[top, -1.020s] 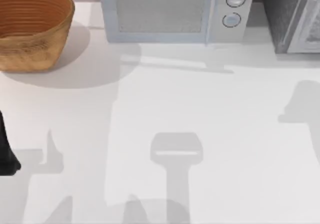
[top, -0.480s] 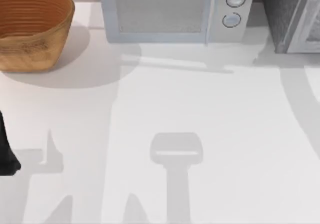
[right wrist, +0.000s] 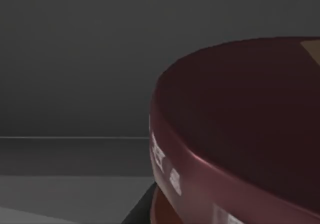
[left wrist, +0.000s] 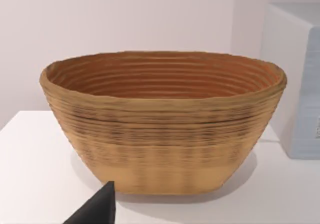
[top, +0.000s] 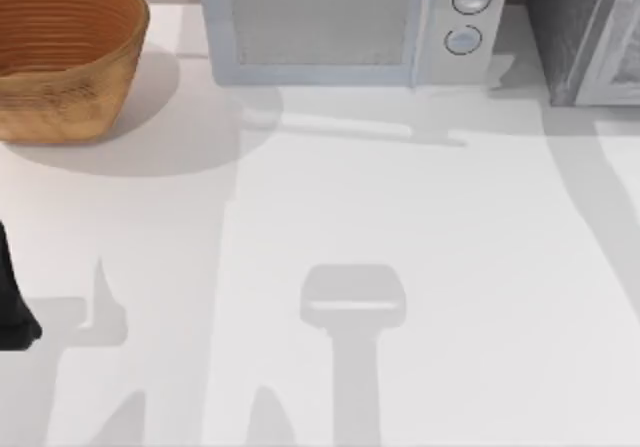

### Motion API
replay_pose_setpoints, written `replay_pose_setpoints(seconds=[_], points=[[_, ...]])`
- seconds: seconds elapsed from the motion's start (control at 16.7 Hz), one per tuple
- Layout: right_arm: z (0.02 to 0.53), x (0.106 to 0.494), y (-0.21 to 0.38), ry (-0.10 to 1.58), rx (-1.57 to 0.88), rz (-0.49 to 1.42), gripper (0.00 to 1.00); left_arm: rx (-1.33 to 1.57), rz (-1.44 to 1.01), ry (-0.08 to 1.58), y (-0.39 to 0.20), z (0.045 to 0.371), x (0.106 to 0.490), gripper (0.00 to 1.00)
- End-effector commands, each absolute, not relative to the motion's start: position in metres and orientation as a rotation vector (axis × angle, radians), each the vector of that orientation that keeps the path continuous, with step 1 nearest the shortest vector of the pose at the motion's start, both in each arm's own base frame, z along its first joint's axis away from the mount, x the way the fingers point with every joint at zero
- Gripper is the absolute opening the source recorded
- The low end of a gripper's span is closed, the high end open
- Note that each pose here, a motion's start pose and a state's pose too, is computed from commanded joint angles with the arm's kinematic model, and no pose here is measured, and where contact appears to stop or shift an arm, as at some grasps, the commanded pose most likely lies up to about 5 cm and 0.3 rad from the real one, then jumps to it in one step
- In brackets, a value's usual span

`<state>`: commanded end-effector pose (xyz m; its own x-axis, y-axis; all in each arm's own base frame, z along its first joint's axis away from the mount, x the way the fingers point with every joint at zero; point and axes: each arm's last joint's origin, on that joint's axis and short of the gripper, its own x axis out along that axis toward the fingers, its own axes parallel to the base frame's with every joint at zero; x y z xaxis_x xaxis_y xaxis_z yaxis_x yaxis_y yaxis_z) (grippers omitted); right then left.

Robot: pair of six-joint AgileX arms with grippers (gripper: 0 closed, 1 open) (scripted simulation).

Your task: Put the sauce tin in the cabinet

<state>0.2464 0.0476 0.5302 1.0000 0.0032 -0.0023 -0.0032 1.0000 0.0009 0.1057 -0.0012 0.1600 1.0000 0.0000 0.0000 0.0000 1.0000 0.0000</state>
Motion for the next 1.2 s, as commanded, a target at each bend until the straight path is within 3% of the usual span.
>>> replay_pose_setpoints(seconds=[0.36,1.2], points=[[0.531,0.256,0.047,0.003,0.002,-0.001,0.00,0.000,0.000,0.000,-0.001,0.160,0.106,1.00],[0.511,0.392,0.046,0.006,0.002,0.000,0.00,0.000,0.000,0.000,-0.001,0.160,0.106,1.00]])
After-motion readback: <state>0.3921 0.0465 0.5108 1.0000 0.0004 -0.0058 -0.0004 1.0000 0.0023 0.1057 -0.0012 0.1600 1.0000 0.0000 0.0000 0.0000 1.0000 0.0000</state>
